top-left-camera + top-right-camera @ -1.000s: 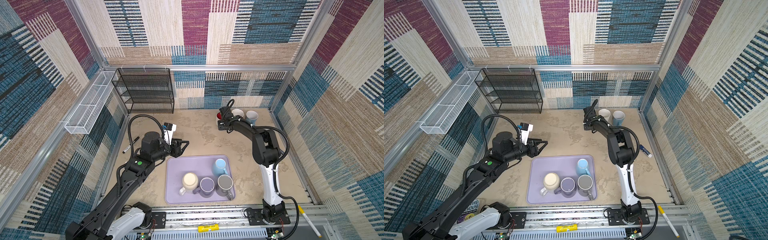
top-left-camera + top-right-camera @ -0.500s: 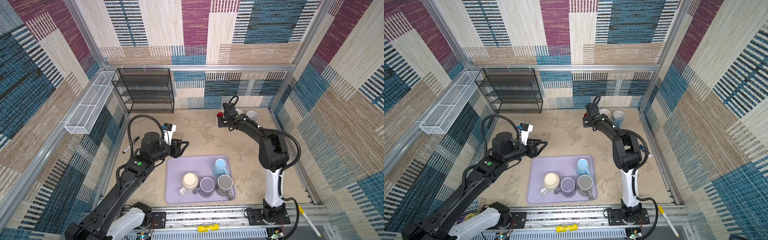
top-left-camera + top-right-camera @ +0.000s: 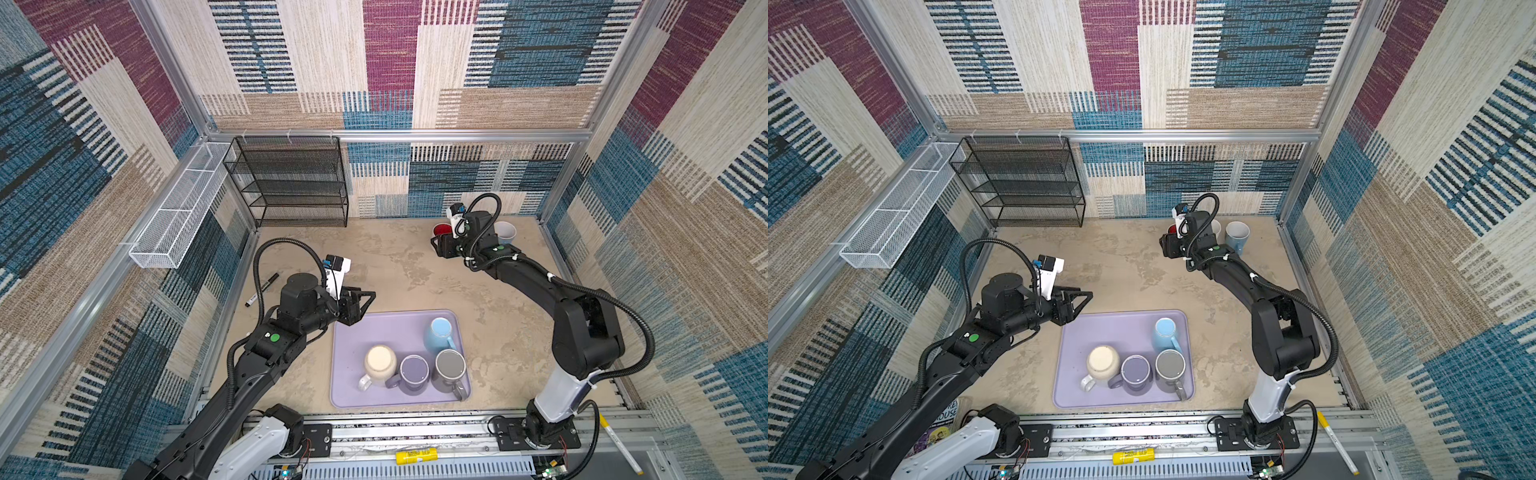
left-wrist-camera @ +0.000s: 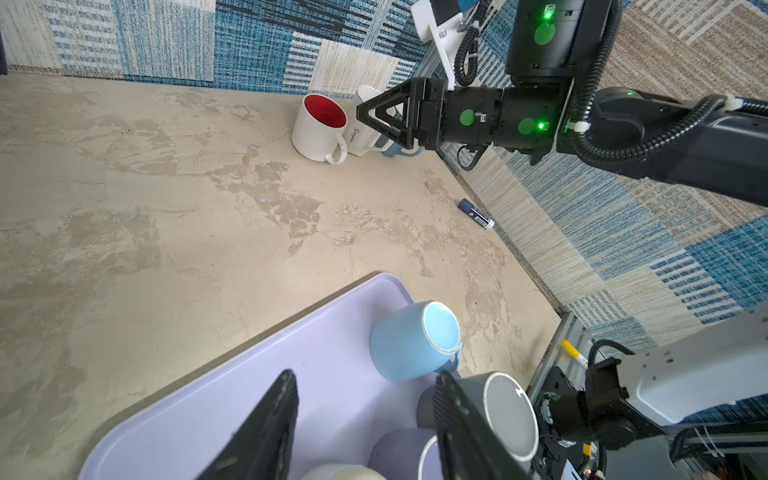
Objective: Turn the mug right side up
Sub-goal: 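Open and raise the right gripper while the left gripper moves toward the tray, then lower the left gripper over the upside-down cream speckled mug on the tray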
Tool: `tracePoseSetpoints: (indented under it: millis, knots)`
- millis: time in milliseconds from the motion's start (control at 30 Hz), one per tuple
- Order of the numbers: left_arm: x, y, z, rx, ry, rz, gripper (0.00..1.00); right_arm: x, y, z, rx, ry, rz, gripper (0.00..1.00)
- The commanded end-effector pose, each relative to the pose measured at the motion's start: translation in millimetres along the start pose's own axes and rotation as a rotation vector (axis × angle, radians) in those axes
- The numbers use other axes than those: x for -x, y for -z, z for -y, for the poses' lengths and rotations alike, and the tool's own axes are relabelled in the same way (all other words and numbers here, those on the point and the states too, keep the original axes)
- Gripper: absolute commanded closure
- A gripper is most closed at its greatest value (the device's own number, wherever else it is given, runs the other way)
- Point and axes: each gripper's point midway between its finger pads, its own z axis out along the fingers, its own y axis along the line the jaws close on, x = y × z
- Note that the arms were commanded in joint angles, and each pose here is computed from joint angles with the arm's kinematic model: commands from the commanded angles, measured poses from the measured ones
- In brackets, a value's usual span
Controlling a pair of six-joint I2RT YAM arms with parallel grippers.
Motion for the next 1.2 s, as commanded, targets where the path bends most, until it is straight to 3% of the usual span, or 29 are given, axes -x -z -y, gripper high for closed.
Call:
tracePoseSetpoints:
  millis: [0,300,667,967,1167]
  knots:
    - [-22.0,0.7,-8.1,0.042,0.071,-0.069,0.46,22.8,15.2,-20.5,0.096,-0.007,0.096,0.31]
    - [-76.1,13.3,-14.2,0.141,0.176,-0.217,0.47,35.4,44.0,-23.7,0.082,0.004,0.175,0.31]
    - [-125.7,34.2,-9.6,0.227,0.188,-0.385,0.48,39.5,51.3,-26.4,0.084,-0.014,0.171,0.32]
    - [-164.9,48.2,-7.7,0.283,0.155,-0.555,0.48,40.8,63.5,-39.4,0.151,0.008,0.192,0.32]
    - [-185.0,42.5,-1.3,0.285,0.06,-0.673,0.48,32.2,63.7,-46.6,0.197,0.033,0.18,0.32]
